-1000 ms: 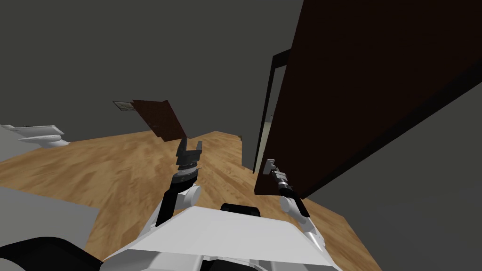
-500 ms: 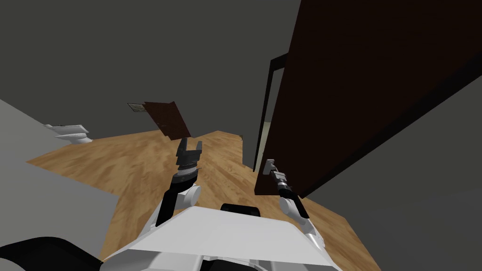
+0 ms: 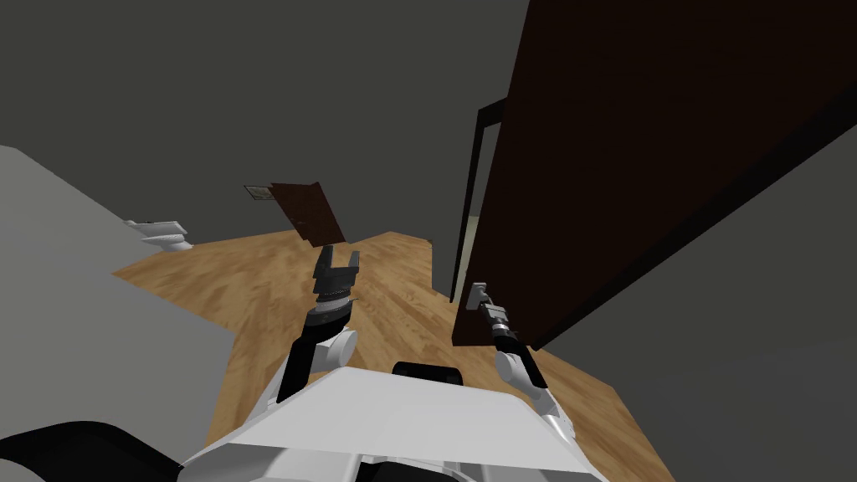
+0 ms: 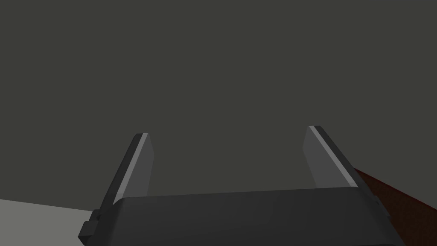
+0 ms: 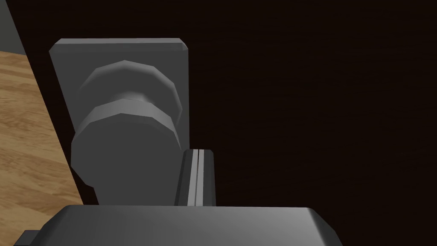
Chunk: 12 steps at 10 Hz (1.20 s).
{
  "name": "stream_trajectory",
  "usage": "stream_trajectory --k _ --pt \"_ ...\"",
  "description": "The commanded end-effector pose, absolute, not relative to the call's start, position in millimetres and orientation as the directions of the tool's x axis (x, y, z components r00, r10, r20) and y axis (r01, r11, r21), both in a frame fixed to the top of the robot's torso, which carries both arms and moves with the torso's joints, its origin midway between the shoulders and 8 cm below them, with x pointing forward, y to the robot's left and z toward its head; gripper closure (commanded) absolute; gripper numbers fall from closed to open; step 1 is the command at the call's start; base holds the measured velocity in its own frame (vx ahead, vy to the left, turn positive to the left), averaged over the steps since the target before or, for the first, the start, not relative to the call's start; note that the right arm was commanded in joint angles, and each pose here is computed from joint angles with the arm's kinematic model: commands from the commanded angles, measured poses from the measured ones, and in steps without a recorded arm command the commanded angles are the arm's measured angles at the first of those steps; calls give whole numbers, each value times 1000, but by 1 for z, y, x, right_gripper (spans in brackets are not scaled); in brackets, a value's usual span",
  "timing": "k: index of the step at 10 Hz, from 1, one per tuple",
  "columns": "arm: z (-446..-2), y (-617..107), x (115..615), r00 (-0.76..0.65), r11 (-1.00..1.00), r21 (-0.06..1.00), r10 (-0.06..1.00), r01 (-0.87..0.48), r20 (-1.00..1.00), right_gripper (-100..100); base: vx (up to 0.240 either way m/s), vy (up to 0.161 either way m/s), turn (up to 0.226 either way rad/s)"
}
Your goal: Pull the door open
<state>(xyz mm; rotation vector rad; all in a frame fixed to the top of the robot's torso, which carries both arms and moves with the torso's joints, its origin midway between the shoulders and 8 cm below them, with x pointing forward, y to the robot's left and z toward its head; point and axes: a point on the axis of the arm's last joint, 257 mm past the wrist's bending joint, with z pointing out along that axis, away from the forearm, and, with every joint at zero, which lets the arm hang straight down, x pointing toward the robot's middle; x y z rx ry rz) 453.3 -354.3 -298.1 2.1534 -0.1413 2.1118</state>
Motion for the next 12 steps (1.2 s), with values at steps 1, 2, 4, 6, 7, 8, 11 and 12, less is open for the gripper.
stream_trajectory --k 1,2,4,6,7,8,11,12 --pt "-299 -336 455 16 -992 9 7 -123 1000 -100 -68 -40 50" --pt "-299 -336 455 16 -992 9 7 -123 1000 -100 -16 -16 10" --pt "-298 -334 455 12 -993 7 5 -119 1000 -100 -18 -15 16" --pt "-298 -332 454 9 -993 5 4 -116 1000 -100 -33 -30 27" --pt "-297 -330 454 6 -994 3 3 -113 1000 -100 -42 -19 27" --pt "-297 -329 454 4 -994 2 2 -111 1000 -100 -54 -28 21" --pt "-297 -346 452 4 -991 14 14 -136 1000 -100 -36 -30 18" --pt "-298 -358 451 21 -990 2 -1 -144 1000 -100 56 8 -75"
